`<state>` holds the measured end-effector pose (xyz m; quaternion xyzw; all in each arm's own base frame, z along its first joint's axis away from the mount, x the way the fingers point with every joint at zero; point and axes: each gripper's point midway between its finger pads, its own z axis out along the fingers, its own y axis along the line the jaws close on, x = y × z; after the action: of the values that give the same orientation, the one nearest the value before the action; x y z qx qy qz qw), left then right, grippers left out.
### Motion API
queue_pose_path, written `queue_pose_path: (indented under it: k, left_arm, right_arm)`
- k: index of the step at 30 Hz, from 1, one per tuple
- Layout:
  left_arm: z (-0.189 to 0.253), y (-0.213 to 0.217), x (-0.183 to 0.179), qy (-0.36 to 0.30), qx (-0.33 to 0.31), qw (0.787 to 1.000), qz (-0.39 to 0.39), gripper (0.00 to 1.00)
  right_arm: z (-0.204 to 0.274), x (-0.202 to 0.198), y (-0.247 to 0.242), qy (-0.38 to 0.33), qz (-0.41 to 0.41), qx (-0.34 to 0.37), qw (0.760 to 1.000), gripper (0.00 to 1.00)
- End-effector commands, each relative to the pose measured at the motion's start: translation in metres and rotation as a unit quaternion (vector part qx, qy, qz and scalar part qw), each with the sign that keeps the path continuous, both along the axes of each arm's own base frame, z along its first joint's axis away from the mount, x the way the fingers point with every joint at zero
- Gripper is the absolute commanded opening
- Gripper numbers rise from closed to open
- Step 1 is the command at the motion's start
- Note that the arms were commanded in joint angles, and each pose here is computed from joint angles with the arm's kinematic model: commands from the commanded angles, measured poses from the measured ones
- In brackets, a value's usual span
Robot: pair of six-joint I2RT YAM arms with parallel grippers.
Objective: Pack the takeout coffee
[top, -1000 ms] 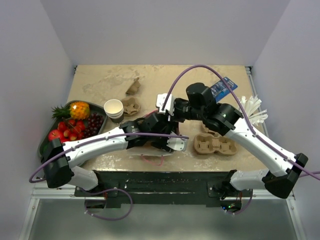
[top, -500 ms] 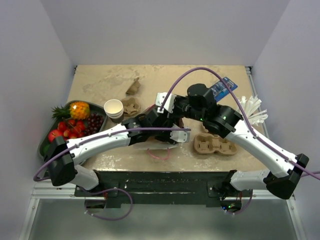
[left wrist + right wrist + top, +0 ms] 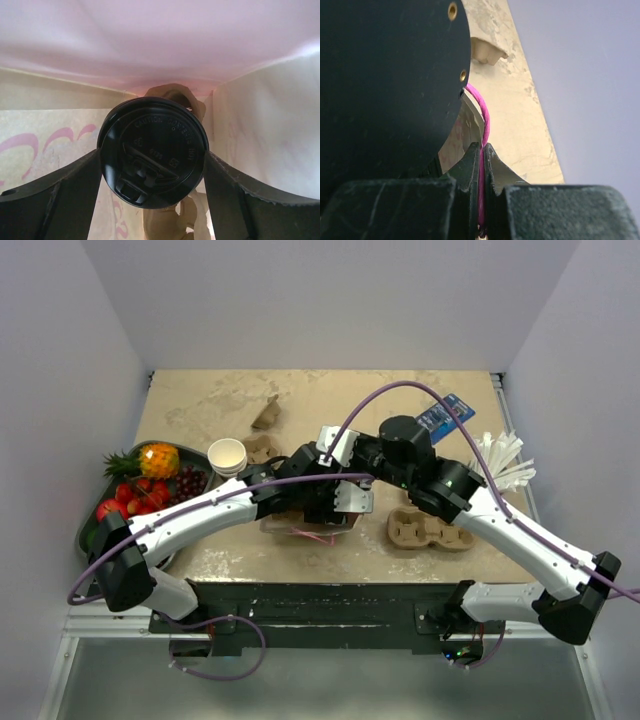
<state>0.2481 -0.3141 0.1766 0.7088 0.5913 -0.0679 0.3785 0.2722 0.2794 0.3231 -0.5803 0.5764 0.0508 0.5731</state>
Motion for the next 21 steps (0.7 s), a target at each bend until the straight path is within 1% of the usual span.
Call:
queue_pose_path:
  k: [1,4,8,10,11,15,16,18,20,21]
  left_arm:
    - [0.024,-0.006,-0.004,0.063,-0.076,0.995,0.02,0.44]
    - [0.031,-0.01,-0.003,0.071,-0.094,0.993,0.011,0.43]
    - [0.04,-0.02,-0.016,0.085,-0.111,0.989,-0.043,0.46]
    - [0.042,-0.025,-0.027,0.099,-0.115,0.985,-0.078,0.48]
    - [0.039,-0.024,-0.029,0.099,-0.107,0.985,-0.092,0.48]
    - [0.035,-0.026,-0.021,0.088,-0.088,0.987,-0.099,0.47]
    - [0.039,-0.028,-0.017,0.08,-0.088,0.988,-0.097,0.47]
    - [0.038,-0.03,-0.01,0.072,-0.082,0.99,-0.092,0.47]
    - [0.04,-0.03,-0.005,0.061,-0.08,0.991,-0.089,0.47]
    - [0.039,-0.029,-0.002,0.056,-0.076,0.992,-0.084,0.47]
  right_arm:
    - [-0.016,-0.024,0.019,0.02,0.061,-0.011,0.998,0.0]
    - [-0.018,-0.027,0.024,0.019,0.07,-0.015,0.997,0.0]
    - [-0.014,-0.023,0.028,0.011,0.067,-0.01,0.998,0.0]
    - [-0.012,-0.02,0.03,0.011,0.062,-0.008,0.998,0.0]
    - [-0.007,-0.019,0.03,0.01,0.059,-0.003,0.998,0.0]
    - [-0.007,-0.016,0.031,0.007,0.055,-0.004,0.998,0.0]
    - [-0.006,-0.016,0.032,0.008,0.053,-0.001,0.999,0.0]
    - [-0.009,-0.016,0.033,0.017,0.052,0.001,0.999,0.0]
    - [-0.009,-0.012,0.033,0.031,0.03,0.013,0.999,0.0]
    - [-0.008,-0.01,0.033,0.034,0.025,0.017,0.999,0.02]
